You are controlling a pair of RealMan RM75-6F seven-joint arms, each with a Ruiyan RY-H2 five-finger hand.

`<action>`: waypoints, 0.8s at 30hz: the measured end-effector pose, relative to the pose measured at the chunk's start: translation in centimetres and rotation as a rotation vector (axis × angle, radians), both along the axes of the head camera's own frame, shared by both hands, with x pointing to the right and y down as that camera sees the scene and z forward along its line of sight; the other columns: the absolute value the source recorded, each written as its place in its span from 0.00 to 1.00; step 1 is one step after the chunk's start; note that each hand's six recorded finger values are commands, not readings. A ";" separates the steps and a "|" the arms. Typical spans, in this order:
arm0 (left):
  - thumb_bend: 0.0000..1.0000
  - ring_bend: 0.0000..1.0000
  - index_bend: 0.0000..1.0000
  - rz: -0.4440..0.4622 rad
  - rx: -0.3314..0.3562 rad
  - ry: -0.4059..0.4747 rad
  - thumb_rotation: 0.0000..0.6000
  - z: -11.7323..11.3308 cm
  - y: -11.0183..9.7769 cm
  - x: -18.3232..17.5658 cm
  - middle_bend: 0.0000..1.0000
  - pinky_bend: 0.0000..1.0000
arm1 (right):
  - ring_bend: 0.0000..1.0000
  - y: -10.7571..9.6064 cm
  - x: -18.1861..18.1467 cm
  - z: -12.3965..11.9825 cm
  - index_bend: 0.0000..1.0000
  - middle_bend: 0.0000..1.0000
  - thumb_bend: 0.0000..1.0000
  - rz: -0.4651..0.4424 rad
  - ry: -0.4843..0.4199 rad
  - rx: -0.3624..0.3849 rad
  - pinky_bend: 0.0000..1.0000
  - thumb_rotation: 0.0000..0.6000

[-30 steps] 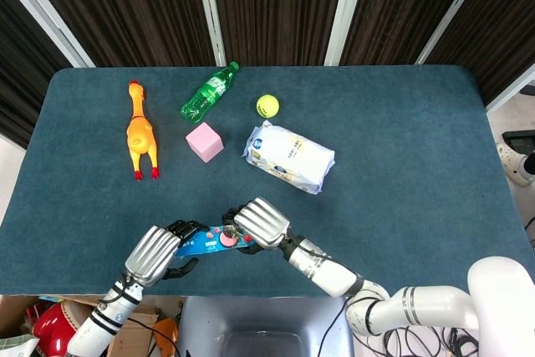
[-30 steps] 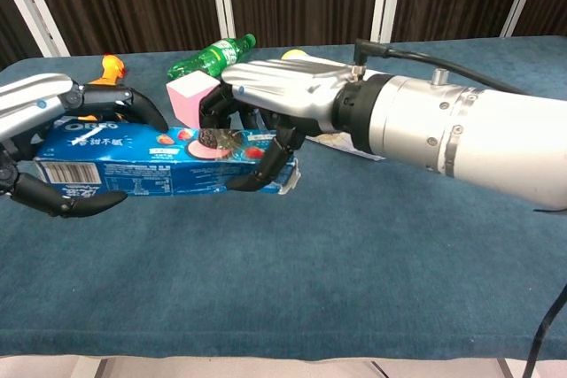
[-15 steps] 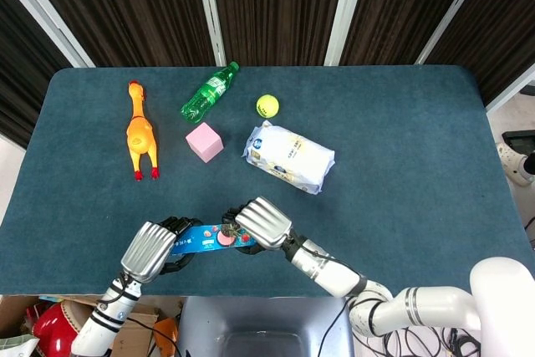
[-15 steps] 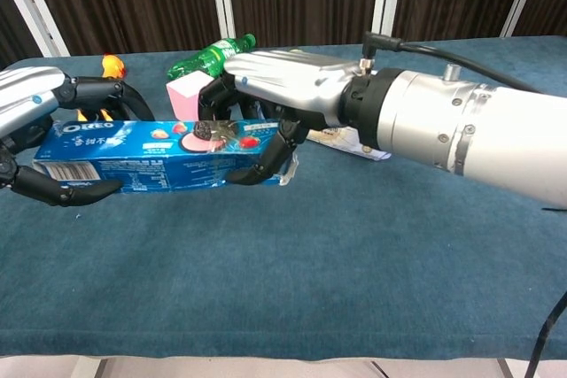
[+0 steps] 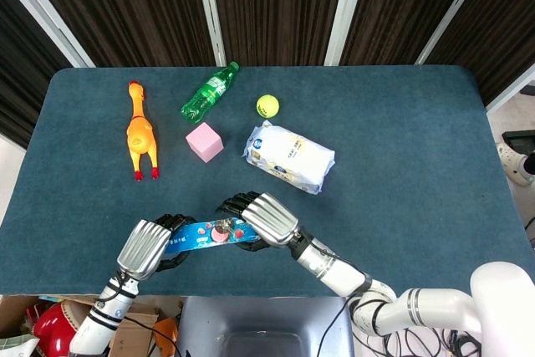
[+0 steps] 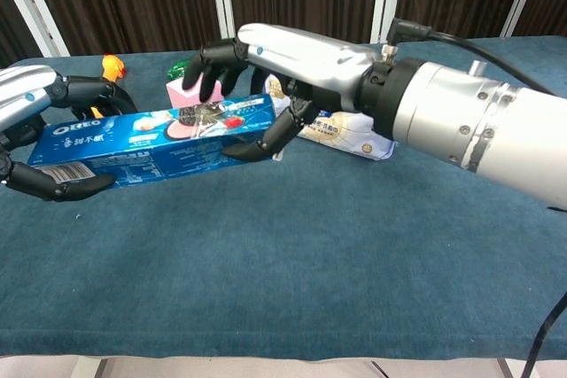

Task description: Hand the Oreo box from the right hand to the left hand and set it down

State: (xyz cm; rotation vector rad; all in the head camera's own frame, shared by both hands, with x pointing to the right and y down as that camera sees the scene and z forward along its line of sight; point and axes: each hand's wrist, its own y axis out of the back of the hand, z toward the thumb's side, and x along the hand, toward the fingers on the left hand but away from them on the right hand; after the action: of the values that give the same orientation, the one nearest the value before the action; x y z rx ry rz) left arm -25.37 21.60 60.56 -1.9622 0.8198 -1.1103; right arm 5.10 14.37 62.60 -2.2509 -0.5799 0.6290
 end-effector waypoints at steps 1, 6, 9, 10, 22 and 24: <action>0.31 0.87 0.75 -0.001 0.000 -0.002 1.00 0.0 0.0 -0.1 0.92 0.94 | 0.00 -0.1 0.1 -0.1 0.00 0.00 0.08 0.006 -0.010 -0.002 0.11 1.00; 0.31 0.87 0.75 -0.007 -0.005 -0.011 1.00 0.2 -0.2 -0.4 0.92 0.94 | 0.00 -0.4 1.0 -0.8 0.00 0.00 0.04 0.028 -0.055 -0.019 0.07 1.00; 0.31 0.87 0.75 -0.006 -0.003 -0.023 1.00 0.4 -0.3 -0.6 0.92 0.94 | 0.00 -0.6 1.9 -1.5 0.00 0.00 0.03 0.038 -0.079 -0.034 0.07 1.00; 0.31 0.87 0.75 -0.004 -0.001 -0.029 1.00 0.4 -0.4 -0.7 0.92 0.94 | 0.00 -0.7 2.4 -1.9 0.00 0.00 0.03 0.039 -0.083 -0.032 0.07 1.00; 0.31 0.87 0.75 -0.067 0.068 -0.164 1.00 0.0 -3.7 -6.5 0.92 0.93 | 0.00 1.3 14.2 -4.7 0.00 0.00 0.03 0.112 0.064 0.151 0.07 1.00; 0.31 0.87 0.75 -0.107 0.078 -0.194 1.00 0.0 -4.4 -8.3 0.92 0.93 | 0.00 2.2 16.8 -4.5 0.00 0.00 0.03 0.131 0.107 0.172 0.07 1.00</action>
State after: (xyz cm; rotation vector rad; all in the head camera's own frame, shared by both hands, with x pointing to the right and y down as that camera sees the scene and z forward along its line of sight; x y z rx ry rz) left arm -33.68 17.16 60.59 -1.7326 0.8579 -1.2887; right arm 21.86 16.54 58.07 -2.0180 -0.7050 0.7311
